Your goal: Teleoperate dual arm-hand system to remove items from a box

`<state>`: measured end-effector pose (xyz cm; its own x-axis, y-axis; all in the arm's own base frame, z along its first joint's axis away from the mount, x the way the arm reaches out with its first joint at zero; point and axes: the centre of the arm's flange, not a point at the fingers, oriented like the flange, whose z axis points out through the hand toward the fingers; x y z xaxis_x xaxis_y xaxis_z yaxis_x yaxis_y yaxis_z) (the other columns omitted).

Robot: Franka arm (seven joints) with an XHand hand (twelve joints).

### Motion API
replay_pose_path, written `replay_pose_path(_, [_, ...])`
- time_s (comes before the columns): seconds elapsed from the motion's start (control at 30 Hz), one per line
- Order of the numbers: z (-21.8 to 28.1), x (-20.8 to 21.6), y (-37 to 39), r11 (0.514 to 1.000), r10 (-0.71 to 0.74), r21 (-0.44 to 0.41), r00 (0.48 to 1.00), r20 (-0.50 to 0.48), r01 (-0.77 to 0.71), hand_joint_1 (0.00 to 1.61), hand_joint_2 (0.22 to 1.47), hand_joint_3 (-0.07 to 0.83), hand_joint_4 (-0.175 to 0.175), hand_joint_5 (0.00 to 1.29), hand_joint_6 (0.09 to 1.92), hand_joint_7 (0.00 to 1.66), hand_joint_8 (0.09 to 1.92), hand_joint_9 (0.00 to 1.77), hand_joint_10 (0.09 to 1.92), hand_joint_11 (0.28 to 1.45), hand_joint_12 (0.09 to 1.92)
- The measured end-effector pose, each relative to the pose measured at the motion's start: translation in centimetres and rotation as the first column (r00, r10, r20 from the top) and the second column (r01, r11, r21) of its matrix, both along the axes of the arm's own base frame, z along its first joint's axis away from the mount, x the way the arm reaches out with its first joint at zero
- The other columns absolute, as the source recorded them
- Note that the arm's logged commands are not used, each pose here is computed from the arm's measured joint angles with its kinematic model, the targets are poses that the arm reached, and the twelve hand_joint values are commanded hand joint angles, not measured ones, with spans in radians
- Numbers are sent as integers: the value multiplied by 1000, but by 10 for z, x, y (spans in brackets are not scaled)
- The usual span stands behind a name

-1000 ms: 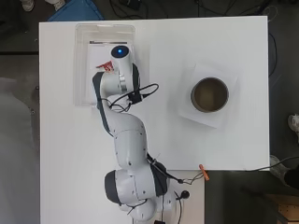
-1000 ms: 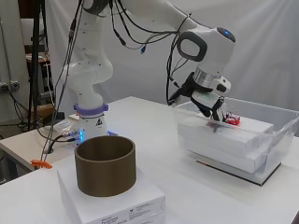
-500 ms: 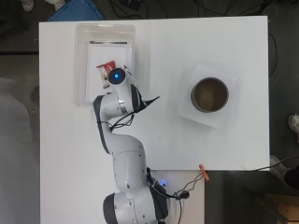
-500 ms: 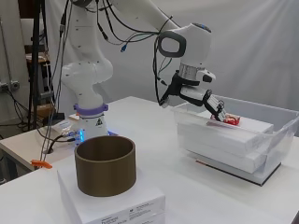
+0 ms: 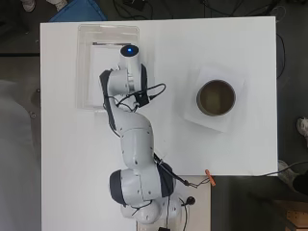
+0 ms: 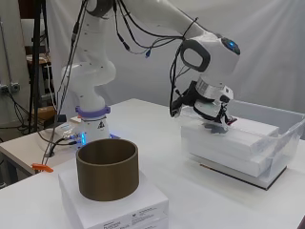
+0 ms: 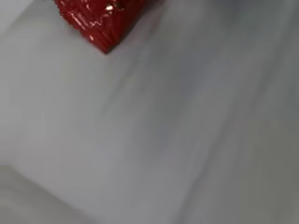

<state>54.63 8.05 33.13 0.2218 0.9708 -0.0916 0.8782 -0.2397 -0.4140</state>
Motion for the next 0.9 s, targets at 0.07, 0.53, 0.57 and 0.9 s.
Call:
replay_pose_path(0.07, [-1,-18,-11,1000,-2,30,1000,-12,3,1251,1085,-1,-146,1011,718,1128,1026,1270,1127,724,1437])
replay_pose_path(0.53, [198,-79,7,995,83,0,865,494,-96,1259,1111,2,-175,945,801,1067,1102,1194,1238,689,1472])
replay_pose_path(0.57, [201,-82,2,997,75,-15,866,494,-78,1253,1127,3,-175,908,846,1039,1155,1179,1287,669,1459])
replay_pose_path(0.9, [192,-136,-205,963,-243,26,825,511,268,1242,1157,1,-175,814,1008,1014,1187,1215,1234,696,1517])
